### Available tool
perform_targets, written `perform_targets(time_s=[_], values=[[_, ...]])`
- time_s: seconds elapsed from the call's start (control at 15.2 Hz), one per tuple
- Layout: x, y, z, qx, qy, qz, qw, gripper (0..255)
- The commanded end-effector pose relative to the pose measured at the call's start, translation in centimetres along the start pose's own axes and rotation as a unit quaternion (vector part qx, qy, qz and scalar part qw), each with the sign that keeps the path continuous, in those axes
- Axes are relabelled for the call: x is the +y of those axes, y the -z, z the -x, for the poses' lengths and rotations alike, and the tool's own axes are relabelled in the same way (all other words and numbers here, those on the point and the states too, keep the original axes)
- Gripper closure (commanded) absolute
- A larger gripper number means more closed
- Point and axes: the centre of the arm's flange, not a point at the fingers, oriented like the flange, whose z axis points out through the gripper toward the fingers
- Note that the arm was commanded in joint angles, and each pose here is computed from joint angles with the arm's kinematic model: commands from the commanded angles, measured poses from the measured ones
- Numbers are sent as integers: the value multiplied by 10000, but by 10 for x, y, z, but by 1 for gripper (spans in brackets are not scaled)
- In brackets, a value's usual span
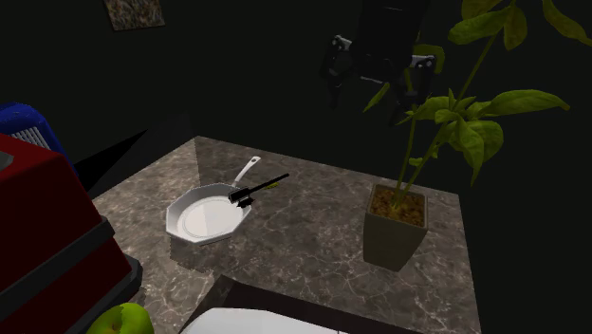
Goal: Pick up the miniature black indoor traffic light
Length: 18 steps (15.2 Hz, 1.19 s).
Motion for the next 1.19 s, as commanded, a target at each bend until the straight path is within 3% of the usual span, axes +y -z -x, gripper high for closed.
perform_targets(time_s=[0.0,1.12], values=[[0,0,0,0,0,0,10000,0],[-118,-169,-120,-795,-156,85,9967,0]])
